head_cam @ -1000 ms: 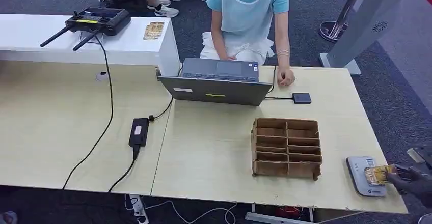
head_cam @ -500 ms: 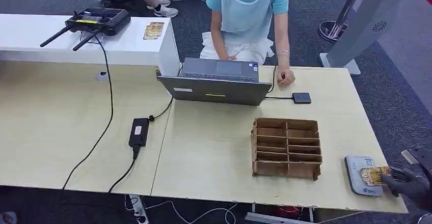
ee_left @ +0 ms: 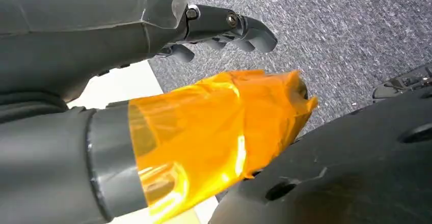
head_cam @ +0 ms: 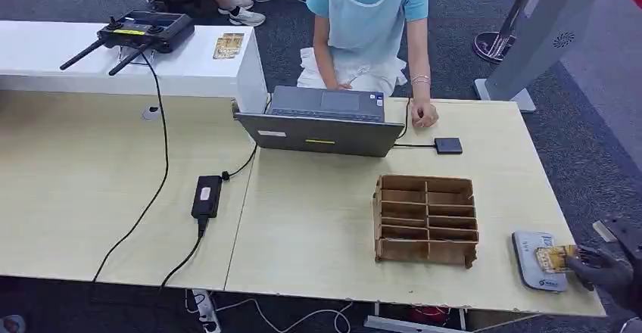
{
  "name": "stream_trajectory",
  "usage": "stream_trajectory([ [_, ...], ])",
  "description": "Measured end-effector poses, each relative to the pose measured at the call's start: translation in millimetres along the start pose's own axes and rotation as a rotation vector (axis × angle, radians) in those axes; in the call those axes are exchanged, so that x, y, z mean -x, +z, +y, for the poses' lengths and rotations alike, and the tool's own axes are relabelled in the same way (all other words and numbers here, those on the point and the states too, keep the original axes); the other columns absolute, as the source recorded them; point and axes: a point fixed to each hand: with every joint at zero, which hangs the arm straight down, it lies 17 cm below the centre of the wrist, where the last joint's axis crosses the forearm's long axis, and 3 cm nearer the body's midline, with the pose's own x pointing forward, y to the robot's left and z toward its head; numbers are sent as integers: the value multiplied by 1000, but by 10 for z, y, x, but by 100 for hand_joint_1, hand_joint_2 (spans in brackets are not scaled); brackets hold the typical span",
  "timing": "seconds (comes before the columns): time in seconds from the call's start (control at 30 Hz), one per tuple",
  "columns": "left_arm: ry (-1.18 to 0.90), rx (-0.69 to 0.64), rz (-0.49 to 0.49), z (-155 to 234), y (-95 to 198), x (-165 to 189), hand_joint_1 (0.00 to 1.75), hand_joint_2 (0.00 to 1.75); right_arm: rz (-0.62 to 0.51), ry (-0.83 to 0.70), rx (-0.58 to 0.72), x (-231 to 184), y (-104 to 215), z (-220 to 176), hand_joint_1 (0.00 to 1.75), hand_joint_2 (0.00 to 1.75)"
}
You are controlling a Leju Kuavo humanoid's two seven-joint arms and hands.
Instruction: Pass the card to the sensor for recognition and then transmit it.
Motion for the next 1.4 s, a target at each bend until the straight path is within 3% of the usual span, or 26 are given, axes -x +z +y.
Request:
stream_trajectory([
  [0.8,8,0,1,-2,0,-4,0,0,-124,-11,68,-551,-96,-236,175,175],
  [1.1,28,-5,2,-11,-1,-23,0,0,-369,50,85,-2023,14,-651,175,175],
  [1.27,38,-1,-5,-39,2,-74,0,0,-502,177,155,-3133,119,-802,175,175],
  [1.4,43,3,-2,-67,4,-94,0,0,-585,276,204,-3836,149,-705,175,175],
])
